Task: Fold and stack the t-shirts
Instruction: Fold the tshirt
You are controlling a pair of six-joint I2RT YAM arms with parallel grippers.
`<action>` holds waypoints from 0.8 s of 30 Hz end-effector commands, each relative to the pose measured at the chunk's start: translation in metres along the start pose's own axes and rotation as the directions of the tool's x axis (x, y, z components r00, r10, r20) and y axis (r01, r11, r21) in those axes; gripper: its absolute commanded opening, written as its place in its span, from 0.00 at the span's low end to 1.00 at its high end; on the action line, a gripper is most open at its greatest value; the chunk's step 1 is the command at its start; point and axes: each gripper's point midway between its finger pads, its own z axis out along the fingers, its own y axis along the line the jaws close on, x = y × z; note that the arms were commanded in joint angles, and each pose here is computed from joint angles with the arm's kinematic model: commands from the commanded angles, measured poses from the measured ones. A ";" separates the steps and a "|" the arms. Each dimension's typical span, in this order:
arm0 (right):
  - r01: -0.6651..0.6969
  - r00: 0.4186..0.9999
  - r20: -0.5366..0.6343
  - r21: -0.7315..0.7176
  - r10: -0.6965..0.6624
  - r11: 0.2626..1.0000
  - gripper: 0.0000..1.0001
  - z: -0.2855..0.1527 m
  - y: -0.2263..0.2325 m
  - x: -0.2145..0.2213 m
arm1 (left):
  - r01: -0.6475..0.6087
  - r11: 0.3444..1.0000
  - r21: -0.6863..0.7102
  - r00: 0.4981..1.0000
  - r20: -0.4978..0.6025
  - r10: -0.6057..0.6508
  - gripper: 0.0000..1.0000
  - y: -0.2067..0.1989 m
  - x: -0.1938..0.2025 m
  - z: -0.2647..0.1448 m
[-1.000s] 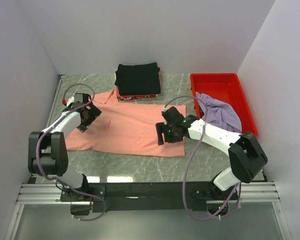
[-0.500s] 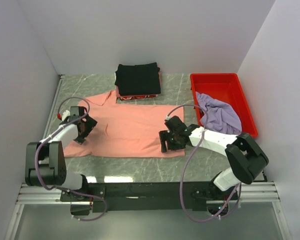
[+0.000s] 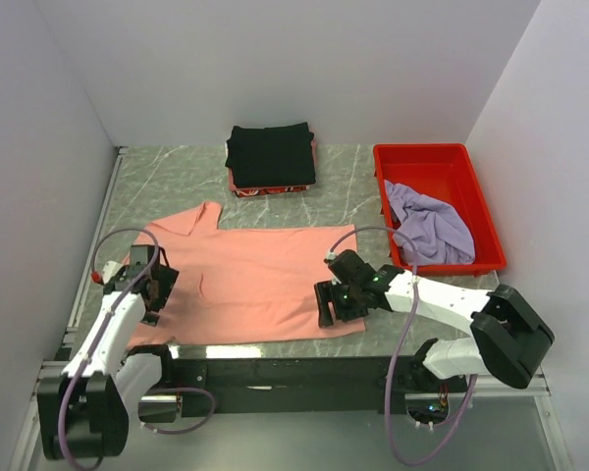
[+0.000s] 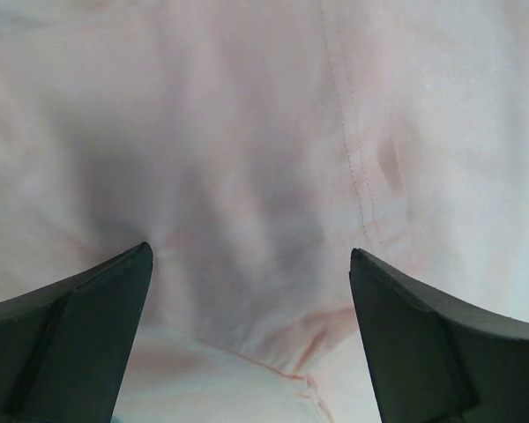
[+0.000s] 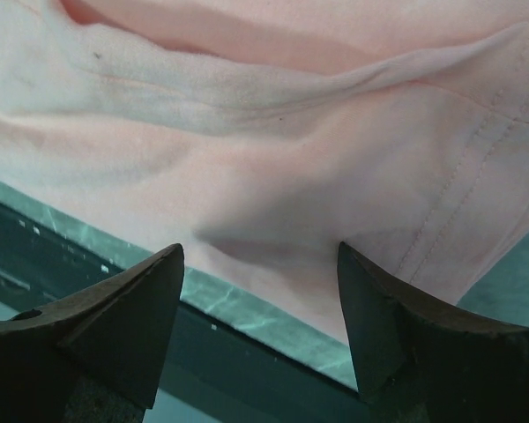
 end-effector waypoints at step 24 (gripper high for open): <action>-0.176 0.930 0.336 0.057 0.148 0.983 0.89 -0.081 -0.033 -0.136 | -0.247 0.947 0.206 0.966 -0.027 0.258 0.83 -0.215 -0.027 0.024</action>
